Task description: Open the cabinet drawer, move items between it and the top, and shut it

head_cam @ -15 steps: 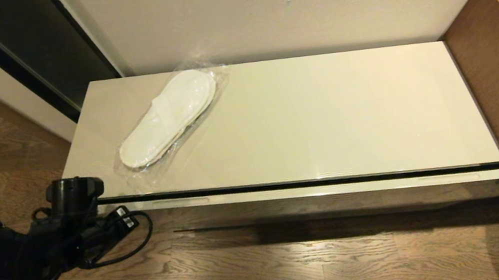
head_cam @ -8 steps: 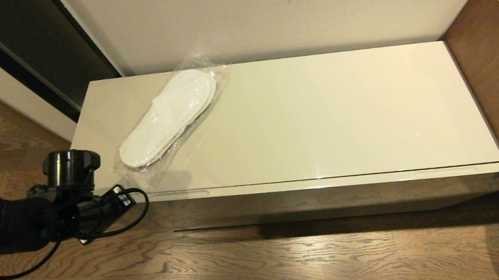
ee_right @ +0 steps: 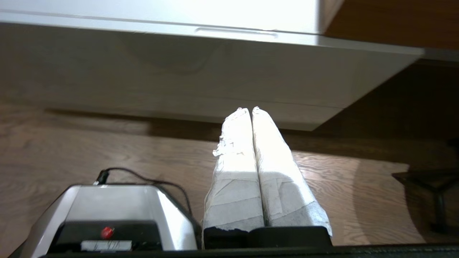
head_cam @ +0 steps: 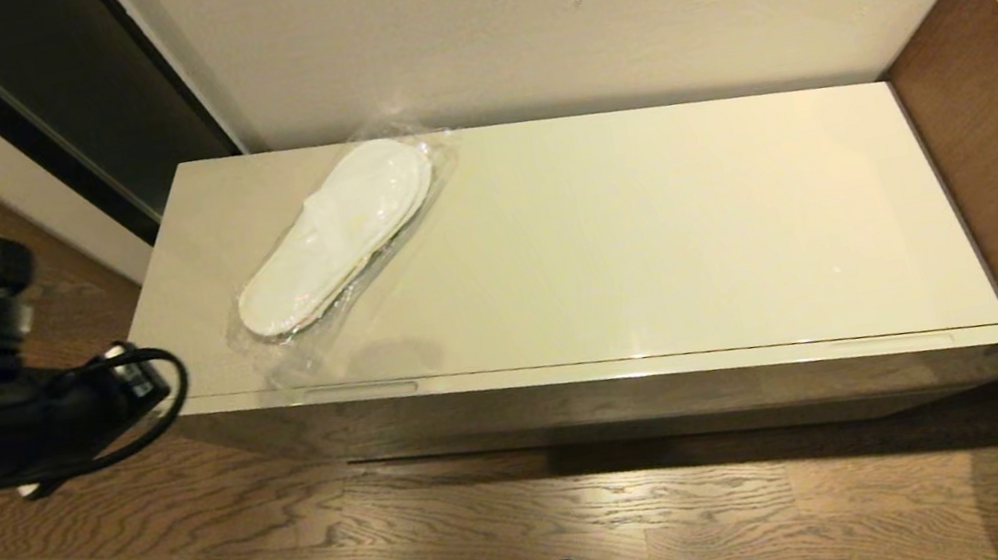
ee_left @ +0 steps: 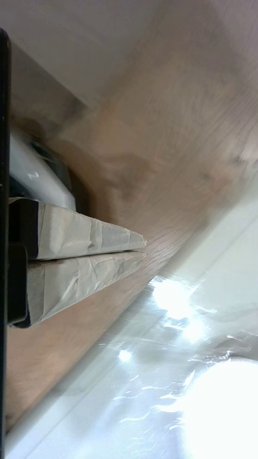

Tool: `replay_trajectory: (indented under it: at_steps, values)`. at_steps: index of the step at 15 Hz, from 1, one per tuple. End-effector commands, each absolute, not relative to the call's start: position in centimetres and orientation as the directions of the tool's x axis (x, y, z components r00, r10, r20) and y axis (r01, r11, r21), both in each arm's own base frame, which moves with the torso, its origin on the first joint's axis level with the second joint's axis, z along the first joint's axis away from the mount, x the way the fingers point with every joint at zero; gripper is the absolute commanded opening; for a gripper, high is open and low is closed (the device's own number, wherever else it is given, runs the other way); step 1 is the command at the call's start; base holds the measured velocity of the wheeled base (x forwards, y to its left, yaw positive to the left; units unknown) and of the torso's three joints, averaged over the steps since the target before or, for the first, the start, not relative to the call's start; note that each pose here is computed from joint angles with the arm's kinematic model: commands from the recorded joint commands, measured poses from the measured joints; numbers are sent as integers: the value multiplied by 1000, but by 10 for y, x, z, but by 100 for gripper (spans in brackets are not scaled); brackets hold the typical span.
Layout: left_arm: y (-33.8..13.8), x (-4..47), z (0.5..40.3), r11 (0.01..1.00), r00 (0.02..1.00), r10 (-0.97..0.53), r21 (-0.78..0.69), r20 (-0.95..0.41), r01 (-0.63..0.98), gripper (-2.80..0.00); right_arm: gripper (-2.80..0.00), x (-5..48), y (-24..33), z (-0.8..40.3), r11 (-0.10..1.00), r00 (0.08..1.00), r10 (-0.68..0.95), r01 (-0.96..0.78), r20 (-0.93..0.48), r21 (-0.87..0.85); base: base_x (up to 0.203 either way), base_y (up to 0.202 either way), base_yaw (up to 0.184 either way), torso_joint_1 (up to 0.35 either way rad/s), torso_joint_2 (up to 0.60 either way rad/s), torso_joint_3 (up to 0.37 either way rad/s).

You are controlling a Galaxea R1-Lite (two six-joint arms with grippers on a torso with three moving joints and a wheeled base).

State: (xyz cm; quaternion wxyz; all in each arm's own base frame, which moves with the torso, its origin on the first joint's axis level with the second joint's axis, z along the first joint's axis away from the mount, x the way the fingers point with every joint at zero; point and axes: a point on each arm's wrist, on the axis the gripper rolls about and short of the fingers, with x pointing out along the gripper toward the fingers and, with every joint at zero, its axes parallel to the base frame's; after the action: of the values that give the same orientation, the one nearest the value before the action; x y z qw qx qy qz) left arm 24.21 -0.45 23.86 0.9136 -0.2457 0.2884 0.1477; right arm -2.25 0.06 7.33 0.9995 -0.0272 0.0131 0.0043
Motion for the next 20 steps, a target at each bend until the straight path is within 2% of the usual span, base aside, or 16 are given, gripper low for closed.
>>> replay_trajectory:
  at_steps: [1, 3, 5, 7, 10, 12, 14, 20]
  values:
    - [-2, 160, 278, 838, 848, 109, -411, -518, -359, -280, -280, -22, 1, 73, 998, 1000, 9, -11, -28, -55, 0, 0, 0, 0, 0, 0]
    - [0, 81, 286, 865, 866, 81, -397, -494, -308, -280, -280, -22, 1, 73, 998, 1000, 9, -11, -28, -55, 0, 0, 0, 0, 0, 0]
    - [2, 1, 273, 904, 880, 59, -349, -471, -247, -280, -280, -22, 1, 73, 998, 1000, 9, -11, -28, -55, 0, 0, 0, 0, 0, 0]
    - [4, -65, 241, 937, 886, 40, -290, -461, -194, -280, -280, -22, 1, 73, 998, 1000, 9, -11, -28, -55, 0, 0, 0, 0, 0, 0]
    - [3, -119, 177, 974, 880, 39, -179, -473, -139, -280, -280, -22, 1, 73, 998, 1000, 9, -11, -28, -55, 0, 0, 0, 0, 0, 0]
    - [2, -124, 128, 980, 850, 60, -133, -523, -151, -280, -280, -22, 1, 73, 998, 1000, 9, -11, -28, -55, 0, 0, 0, 0, 0, 0]
    - [2, -112, 103, 980, 815, 85, -101, -573, -173, -280, -280, -22, 1, 73, 998, 1000, 9, -11, -28, -55, 0, 0, 0, 0, 0, 0]
    - [2, -46, 87, 980, 966, 104, -139, -235, -140, -280, -280, -22, 1, 73, 998, 1000, 9, -11, -28, -55, 0, 0, 0, 0, 0, 0]
